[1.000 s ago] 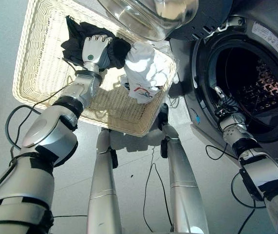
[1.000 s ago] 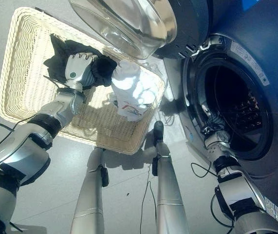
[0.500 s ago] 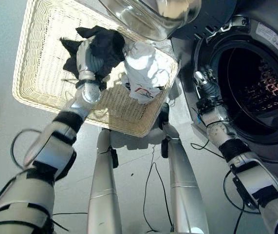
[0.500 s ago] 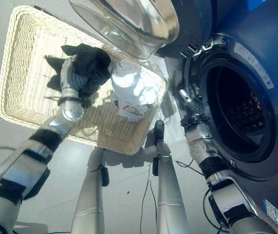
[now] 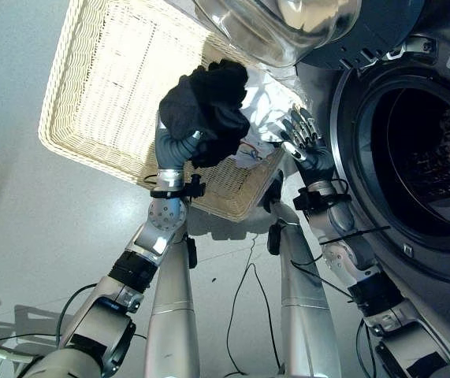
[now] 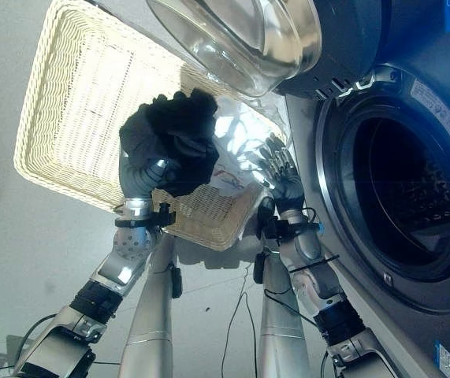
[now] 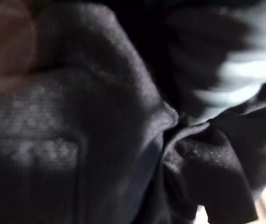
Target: Put the clothes into the washing machine.
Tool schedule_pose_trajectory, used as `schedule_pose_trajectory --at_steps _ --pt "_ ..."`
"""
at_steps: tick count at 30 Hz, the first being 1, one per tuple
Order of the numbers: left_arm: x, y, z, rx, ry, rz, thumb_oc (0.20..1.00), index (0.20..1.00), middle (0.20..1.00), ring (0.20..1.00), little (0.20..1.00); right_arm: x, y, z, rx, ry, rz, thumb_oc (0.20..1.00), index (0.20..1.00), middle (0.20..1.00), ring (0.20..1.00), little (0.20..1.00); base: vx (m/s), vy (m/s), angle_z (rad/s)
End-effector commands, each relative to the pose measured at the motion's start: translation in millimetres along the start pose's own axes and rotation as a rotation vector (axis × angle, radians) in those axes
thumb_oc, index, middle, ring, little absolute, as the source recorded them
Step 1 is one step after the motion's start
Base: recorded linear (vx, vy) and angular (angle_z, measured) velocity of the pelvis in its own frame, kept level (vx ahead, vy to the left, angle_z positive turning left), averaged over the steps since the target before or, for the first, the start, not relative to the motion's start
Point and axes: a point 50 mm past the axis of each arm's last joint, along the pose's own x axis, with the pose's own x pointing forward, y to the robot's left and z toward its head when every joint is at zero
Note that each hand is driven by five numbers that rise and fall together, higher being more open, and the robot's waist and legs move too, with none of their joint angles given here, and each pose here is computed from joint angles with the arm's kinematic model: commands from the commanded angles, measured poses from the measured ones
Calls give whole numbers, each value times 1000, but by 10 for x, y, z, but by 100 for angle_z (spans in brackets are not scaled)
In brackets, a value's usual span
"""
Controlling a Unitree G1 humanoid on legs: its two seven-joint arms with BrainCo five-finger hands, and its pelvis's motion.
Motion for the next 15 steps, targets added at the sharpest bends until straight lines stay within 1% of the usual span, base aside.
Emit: schedule_pose_trajectory --at_steps 1,5,12,15 --pt "177 -92 362 -119 -223 -86 200 200 200 200 200 3 149 238 33 -92 112 1000 1000 1000 1000 1000 0 0 0" --pt "190 -142 455 -189 -249 -151 200 200 200 200 200 20 223 300 48 -111 167 1000 1000 1000 1000 1000 0 0 0" --pt "245 -282 536 -165 -265 -256 200 200 200 200 200 74 402 392 102 -159 264 1000 1000 1000 1000 1000 0 0 0" --pt "258 -312 533 -157 -261 -277 200 200 200 200 200 90 449 416 128 -168 286 1000 1000 1000 1000 1000 -1 -12 5"
